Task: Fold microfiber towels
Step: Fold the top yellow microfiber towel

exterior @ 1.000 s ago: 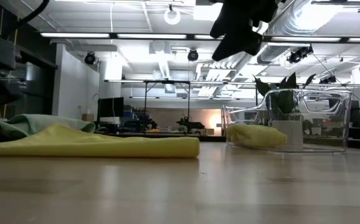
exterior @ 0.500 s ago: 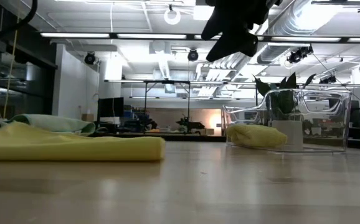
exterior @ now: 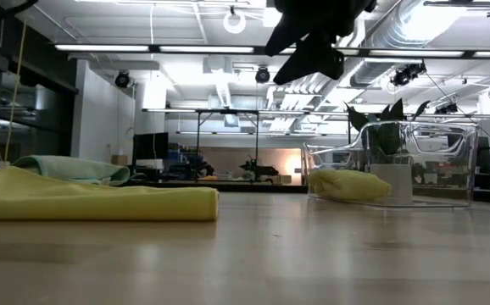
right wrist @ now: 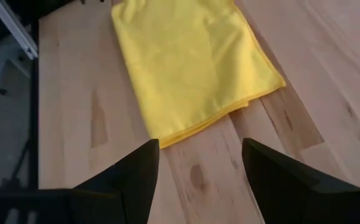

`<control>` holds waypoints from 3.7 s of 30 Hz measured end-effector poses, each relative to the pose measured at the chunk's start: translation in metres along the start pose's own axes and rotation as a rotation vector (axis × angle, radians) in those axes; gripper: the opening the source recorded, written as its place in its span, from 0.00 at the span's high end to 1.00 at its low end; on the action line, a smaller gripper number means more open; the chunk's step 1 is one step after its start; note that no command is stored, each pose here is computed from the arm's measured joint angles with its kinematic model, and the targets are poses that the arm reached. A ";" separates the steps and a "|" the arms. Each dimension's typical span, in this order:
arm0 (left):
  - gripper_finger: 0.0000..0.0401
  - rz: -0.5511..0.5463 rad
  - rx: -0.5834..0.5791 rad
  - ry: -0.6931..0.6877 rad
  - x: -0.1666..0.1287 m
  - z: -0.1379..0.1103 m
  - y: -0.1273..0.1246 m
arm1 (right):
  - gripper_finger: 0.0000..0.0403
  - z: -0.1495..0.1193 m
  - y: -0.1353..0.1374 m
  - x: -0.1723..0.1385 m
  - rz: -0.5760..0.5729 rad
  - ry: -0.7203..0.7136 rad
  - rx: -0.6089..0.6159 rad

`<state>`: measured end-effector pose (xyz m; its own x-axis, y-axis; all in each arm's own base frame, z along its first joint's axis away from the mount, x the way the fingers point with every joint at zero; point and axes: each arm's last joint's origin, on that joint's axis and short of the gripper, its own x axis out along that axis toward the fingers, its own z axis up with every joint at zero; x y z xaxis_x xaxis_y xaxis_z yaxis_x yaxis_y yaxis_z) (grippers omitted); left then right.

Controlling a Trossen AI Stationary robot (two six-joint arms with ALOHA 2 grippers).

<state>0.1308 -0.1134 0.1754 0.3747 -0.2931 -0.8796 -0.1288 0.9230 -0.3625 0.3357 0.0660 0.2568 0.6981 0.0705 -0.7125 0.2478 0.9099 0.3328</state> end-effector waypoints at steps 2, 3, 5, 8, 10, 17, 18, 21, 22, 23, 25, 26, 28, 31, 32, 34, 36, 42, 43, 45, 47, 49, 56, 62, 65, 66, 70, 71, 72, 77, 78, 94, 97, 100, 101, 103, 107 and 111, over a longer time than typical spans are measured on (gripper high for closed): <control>0.64 0.023 -0.029 -0.108 -0.008 0.009 0.001 | 0.45 0.003 -0.005 0.006 0.027 0.021 0.047; 0.63 0.043 -0.044 -0.165 -0.011 0.015 0.002 | 0.45 0.003 -0.008 0.011 0.039 0.046 0.076; 0.62 0.083 -0.063 -0.264 -0.015 0.027 0.006 | 0.45 0.002 -0.015 0.023 0.052 0.092 0.148; 0.64 0.147 -0.077 -0.311 -0.011 0.040 0.016 | 0.46 0.002 -0.028 0.047 0.074 0.144 0.296; 0.67 0.194 -0.082 -0.317 -0.005 0.048 0.022 | 0.48 0.006 -0.037 0.063 0.118 0.154 0.413; 0.95 0.218 -0.080 -0.333 0.027 0.069 0.025 | 0.53 0.008 -0.067 0.104 0.116 0.164 0.759; 0.98 0.228 -0.085 -0.318 0.030 0.068 0.026 | 0.54 0.008 -0.069 0.108 0.115 0.155 0.787; 0.97 0.234 -0.107 -0.305 0.044 0.067 0.023 | 0.54 0.001 -0.073 0.116 0.063 0.174 0.848; 0.98 0.245 -0.111 -0.292 0.046 0.064 0.024 | 0.54 0.001 -0.073 0.119 0.066 0.160 0.866; 0.99 0.256 -0.108 -0.283 0.049 0.061 0.023 | 0.54 -0.001 -0.072 0.121 0.053 0.158 0.878; 1.00 0.258 -0.109 -0.282 0.057 0.061 0.019 | 0.54 -0.004 -0.071 0.123 0.034 0.157 0.888; 0.99 0.278 -0.106 -0.264 0.060 0.058 0.020 | 0.54 -0.003 -0.071 0.126 0.033 0.134 0.912; 0.99 0.285 -0.093 -0.251 0.067 0.053 0.018 | 0.54 -0.008 -0.072 0.129 0.002 0.145 0.944; 1.00 0.306 -0.078 -0.226 0.076 0.049 0.016 | 0.54 -0.009 -0.073 0.139 0.007 0.128 0.991; 1.00 0.304 -0.072 -0.224 0.079 0.048 0.015 | 0.54 -0.011 -0.072 0.140 0.000 0.136 0.997; 1.00 0.307 -0.071 -0.234 0.082 0.049 0.013 | 0.54 -0.012 -0.071 0.144 0.001 0.130 1.025; 1.00 0.304 -0.062 -0.234 0.084 0.046 0.011 | 0.54 -0.012 -0.070 0.145 -0.008 0.115 1.043; 1.00 0.305 -0.059 -0.251 0.085 0.045 0.009 | 0.54 -0.008 -0.069 0.148 0.010 0.042 1.115; 1.00 0.305 -0.059 -0.251 0.085 0.045 0.009 | 0.54 -0.008 -0.069 0.148 0.016 0.028 1.124; 1.00 0.307 -0.059 -0.252 0.085 0.045 0.009 | 0.54 -0.007 -0.069 0.151 0.031 0.019 1.140; 1.00 0.306 -0.058 -0.252 0.085 0.045 0.009 | 0.55 -0.009 -0.070 0.155 0.030 0.024 1.163; 1.00 0.308 -0.056 -0.253 0.085 0.045 0.009 | 0.54 -0.009 -0.070 0.156 0.042 0.019 1.198; 1.00 0.308 -0.051 -0.253 0.085 0.045 0.009 | 0.54 0.004 -0.069 0.156 0.154 -0.084 1.223; 1.00 0.305 -0.051 -0.250 0.085 0.045 0.009 | 0.54 0.018 -0.064 0.149 0.254 -0.175 1.181; 1.00 0.304 -0.050 -0.251 0.085 0.045 0.009 | 0.54 0.021 -0.065 0.144 0.249 -0.192 1.120; 1.00 0.304 -0.050 -0.251 0.085 0.045 0.009 | 0.54 0.023 -0.065 0.142 0.249 -0.201 1.094; 1.00 0.296 -0.051 -0.243 0.085 0.045 0.009 | 0.54 0.036 -0.068 0.127 0.253 -0.246 1.007; 1.00 0.295 -0.051 -0.243 0.085 0.045 0.009 | 0.54 0.039 -0.069 0.123 0.254 -0.261 0.976; 1.00 0.295 -0.051 -0.242 0.085 0.045 0.009 | 0.54 0.042 -0.070 0.119 0.252 -0.273 0.946; 1.00 0.292 -0.052 -0.241 0.086 0.045 0.009 | 0.54 0.061 -0.074 0.088 0.240 -0.346 0.760; 1.00 0.288 -0.052 -0.240 0.086 0.045 0.009 | 0.54 0.062 -0.075 0.082 0.216 -0.340 0.732; 1.00 0.188 0.071 -0.157 0.076 0.051 0.011 | 0.54 0.014 -0.051 0.085 0.027 0.039 0.714; 1.00 0.152 0.080 -0.144 0.071 0.055 0.014 | 0.54 0.004 -0.048 0.098 -0.002 0.058 0.771; 1.00 0.142 0.072 -0.173 0.065 0.061 0.017 | 0.54 -0.004 -0.049 0.110 -0.048 0.049 0.861; 1.00 0.142 0.077 -0.184 0.062 0.063 0.018 | 0.54 -0.005 -0.050 0.114 -0.051 0.043 0.890; 1.00 0.147 0.081 -0.202 0.059 0.066 0.021 | 0.54 -0.006 -0.049 0.119 -0.032 0.027 0.931; 1.00 0.167 0.082 -0.249 0.055 0.076 0.028 | 0.54 -0.008 -0.050 0.129 -0.030 0.012 1.001; 1.00 0.202 0.080 -0.288 0.060 0.087 0.040 | 0.54 -0.012 -0.052 0.134 -0.044 0.019 1.056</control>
<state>0.2285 -0.0726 0.1347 0.5941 -0.0311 -0.8038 -0.1587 0.9751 -0.1551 0.4082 0.0327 0.1371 0.6661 0.0613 -0.7434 0.7375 0.0952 0.6686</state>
